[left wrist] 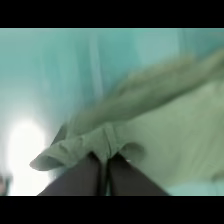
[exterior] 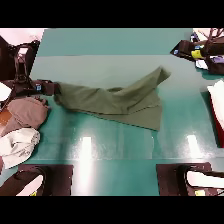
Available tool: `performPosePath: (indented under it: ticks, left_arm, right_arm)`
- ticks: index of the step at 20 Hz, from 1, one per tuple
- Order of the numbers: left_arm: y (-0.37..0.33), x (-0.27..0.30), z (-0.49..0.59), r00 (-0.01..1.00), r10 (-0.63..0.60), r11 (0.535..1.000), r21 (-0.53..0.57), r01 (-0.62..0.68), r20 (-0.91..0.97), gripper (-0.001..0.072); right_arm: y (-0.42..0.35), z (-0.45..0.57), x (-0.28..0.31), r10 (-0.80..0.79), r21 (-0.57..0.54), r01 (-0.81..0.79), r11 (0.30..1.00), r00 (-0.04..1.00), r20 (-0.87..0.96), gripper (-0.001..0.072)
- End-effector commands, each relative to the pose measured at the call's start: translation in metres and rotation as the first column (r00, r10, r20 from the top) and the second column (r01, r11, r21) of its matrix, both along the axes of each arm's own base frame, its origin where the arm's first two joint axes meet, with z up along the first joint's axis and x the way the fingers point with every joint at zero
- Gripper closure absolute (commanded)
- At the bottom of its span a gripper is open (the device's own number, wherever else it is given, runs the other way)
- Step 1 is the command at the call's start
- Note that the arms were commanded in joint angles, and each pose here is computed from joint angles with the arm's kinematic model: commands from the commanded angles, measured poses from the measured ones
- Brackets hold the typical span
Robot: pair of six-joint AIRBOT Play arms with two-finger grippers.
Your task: Fold the shirts.
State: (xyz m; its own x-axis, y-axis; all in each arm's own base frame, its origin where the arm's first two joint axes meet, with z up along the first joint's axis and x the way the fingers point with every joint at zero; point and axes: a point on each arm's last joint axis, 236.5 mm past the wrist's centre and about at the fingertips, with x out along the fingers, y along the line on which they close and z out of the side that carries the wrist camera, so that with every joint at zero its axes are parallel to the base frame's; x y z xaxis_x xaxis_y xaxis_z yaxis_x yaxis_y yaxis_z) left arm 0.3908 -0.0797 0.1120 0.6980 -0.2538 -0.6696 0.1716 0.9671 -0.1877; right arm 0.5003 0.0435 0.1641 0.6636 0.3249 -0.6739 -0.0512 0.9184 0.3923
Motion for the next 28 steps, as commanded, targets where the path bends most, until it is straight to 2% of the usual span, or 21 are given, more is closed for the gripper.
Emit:
performPosePath:
  ticks: [1, 4, 7, 8, 11, 13, 17, 22, 28]
  left_arm:
    - [0.002, 0.028, 0.017, 0.996, 0.056, 0.998, -0.042, -0.052, 0.077, 0.0163]
    - [0.013, 0.037, 0.023, 0.996, 0.073, 0.997, -0.036, -0.072, 0.051, 0.0156]
    - [0.055, 0.027, 0.019, 0.987, 0.155, 0.986, -0.060, -0.157, -0.042, 0.0156]
    - [0.061, 0.017, 0.008, 0.985, 0.137, 0.988, -0.061, -0.144, -0.104, 0.0157]
    - [0.048, -0.027, -0.038, 0.951, -0.050, 0.994, -0.109, 0.018, -0.306, 0.0156]
    - [0.044, -0.046, -0.074, 0.919, -0.082, 0.992, -0.121, 0.038, -0.385, 0.0155]
    - [0.048, -0.066, -0.138, 0.894, -0.015, 0.992, -0.118, -0.042, -0.447, 0.0156]
    - [0.061, -0.062, -0.166, 0.911, 0.072, 0.990, -0.081, -0.115, -0.406, 0.0156]
    - [0.061, -0.066, -0.196, 0.874, 0.073, 0.988, -0.085, -0.129, -0.481, 0.0157]
  right_arm:
    - [-0.024, 0.003, -0.014, -0.032, -0.004, 0.032, 0.999, 0.999, -0.032, 0.0188]
    - [-0.037, 0.008, -0.031, -0.041, -0.009, 0.040, 0.999, 0.997, -0.066, 0.0188]
    - [-0.049, 0.016, -0.045, -0.045, -0.023, 0.043, 0.999, 0.996, -0.072, 0.0189]
    - [-0.050, 0.017, -0.047, -0.042, -0.032, 0.039, 0.999, 0.997, -0.069, 0.0189]
    - [-0.052, 0.021, -0.049, -0.039, -0.039, 0.036, 0.999, 0.997, -0.060, 0.0189]
    - [-0.051, 0.019, -0.051, -0.034, -0.037, 0.031, 0.999, 0.997, -0.070, 0.0189]
    - [-0.045, 0.014, -0.059, -0.009, -0.037, 0.006, 0.999, 0.994, -0.108, 0.0189]
    - [-0.040, 0.006, -0.072, 0.020, -0.032, -0.026, 0.999, 0.985, -0.169, 0.0190]
    - [-0.036, -0.027, -0.101, 0.055, -0.014, -0.061, 0.998, 0.953, -0.297, 0.0191]
